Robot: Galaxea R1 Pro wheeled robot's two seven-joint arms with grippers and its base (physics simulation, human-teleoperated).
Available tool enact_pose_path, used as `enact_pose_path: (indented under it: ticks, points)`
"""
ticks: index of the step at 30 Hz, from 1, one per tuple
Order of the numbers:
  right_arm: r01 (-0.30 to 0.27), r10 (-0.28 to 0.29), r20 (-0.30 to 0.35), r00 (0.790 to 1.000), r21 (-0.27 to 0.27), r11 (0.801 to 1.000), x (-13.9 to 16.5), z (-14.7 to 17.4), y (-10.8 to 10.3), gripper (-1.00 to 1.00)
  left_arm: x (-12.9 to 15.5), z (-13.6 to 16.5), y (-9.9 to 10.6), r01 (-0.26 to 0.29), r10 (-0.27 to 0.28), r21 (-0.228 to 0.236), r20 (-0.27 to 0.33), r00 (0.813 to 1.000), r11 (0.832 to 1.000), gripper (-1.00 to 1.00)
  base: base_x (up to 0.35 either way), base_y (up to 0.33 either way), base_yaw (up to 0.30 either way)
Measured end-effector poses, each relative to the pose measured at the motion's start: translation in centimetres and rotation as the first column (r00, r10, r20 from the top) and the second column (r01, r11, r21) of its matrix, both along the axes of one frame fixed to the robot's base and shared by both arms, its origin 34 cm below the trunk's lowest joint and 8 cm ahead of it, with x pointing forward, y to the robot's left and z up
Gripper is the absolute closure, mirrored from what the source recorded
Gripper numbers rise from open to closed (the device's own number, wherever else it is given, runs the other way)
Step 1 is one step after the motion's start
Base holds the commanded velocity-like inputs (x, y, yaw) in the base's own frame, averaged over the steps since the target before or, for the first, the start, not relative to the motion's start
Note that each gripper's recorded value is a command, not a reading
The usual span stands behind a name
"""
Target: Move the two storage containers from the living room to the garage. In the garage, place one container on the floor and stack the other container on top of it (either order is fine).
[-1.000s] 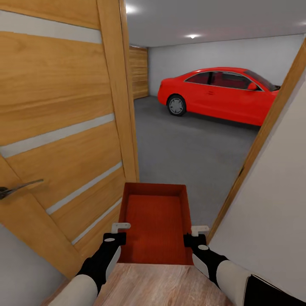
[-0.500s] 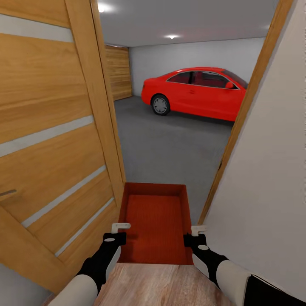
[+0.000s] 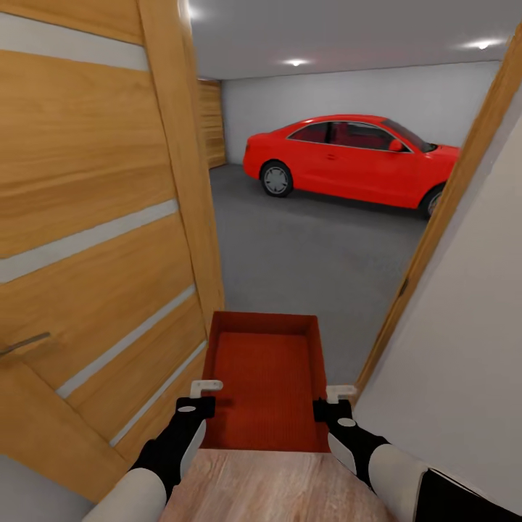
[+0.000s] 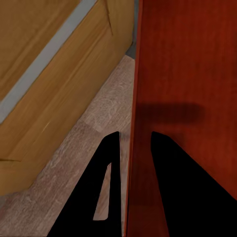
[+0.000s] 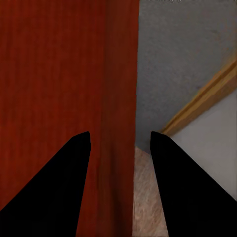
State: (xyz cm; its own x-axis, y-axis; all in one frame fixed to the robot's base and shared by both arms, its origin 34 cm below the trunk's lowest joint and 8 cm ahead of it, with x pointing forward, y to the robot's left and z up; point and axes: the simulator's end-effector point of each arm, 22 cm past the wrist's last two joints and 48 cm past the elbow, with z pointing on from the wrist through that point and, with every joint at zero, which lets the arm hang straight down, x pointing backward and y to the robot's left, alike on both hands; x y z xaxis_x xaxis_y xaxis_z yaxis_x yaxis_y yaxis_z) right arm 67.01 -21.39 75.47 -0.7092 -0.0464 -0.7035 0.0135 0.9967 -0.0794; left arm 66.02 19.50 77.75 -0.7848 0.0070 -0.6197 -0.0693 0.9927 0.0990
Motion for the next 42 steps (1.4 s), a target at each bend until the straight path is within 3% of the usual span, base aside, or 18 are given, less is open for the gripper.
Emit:
enact_pose_path:
  ticks: [9,27,42]
  points:
    - [-0.001,0.001,0.002,1.000,0.000,1.000,0.07,0.05,-0.03,1.00,0.02,0.01,-0.02,-0.003,0.003,-0.001,0.002,1.000,1.000,1.00,0.087,0.265,-0.032]
    - [-0.001,0.001,0.004,1.000,-0.001,1.000,0.12,0.08,-0.03,1.00,0.04,0.02,-0.02,-0.004,0.004,-0.002,0.003,1.000,1.000,1.00,0.003,0.011,-0.266]
    - [0.000,0.000,0.002,1.000,0.001,1.000,0.06,0.05,-0.01,1.00,0.04,0.05,-0.01,-0.001,0.001,0.000,0.002,1.000,1.000,1.00,0.068,0.257,-0.019]
